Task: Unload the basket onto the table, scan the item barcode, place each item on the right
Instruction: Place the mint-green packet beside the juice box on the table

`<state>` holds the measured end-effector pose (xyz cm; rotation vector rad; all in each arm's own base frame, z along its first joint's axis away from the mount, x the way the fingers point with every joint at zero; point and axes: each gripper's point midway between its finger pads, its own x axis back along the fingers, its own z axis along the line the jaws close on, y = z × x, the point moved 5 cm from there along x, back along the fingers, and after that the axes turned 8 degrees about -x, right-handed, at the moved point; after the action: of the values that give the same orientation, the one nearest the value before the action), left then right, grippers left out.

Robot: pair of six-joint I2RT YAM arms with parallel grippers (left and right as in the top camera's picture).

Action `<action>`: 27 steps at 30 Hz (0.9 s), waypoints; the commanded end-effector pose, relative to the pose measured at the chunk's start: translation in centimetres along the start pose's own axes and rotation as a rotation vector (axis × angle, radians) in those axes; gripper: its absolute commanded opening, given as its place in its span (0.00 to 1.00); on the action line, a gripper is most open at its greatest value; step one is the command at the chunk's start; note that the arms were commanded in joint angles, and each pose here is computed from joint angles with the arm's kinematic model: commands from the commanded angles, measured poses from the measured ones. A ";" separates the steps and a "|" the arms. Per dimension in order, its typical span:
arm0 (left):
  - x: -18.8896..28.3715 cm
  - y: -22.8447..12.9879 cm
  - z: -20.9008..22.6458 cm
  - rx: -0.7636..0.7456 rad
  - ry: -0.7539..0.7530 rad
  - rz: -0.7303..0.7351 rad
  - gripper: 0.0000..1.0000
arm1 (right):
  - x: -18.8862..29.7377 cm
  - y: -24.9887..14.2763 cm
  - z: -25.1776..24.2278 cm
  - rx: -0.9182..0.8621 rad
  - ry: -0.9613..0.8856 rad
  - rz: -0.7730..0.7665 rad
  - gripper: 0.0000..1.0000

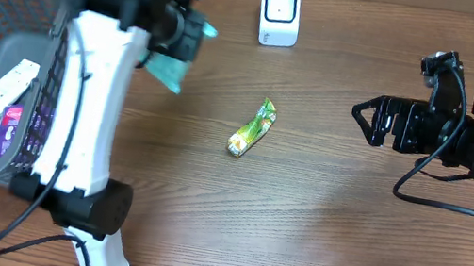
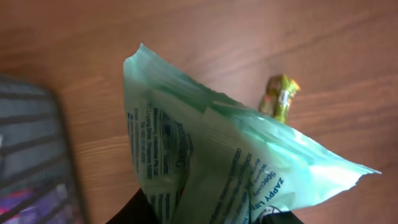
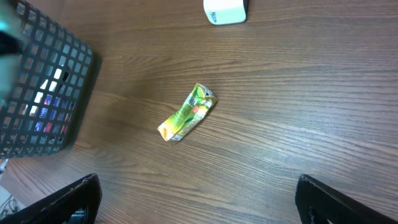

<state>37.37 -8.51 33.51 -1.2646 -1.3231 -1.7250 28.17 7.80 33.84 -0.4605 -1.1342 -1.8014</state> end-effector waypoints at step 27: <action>-14.2 1.2 -3.6 0.092 -0.096 0.263 0.69 | 0.1 0.7 0.5 0.012 0.013 -0.019 1.00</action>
<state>40.87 -13.90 13.48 -1.4974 -1.0516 -1.2879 28.52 7.84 33.63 -0.4636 -1.1309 -1.7998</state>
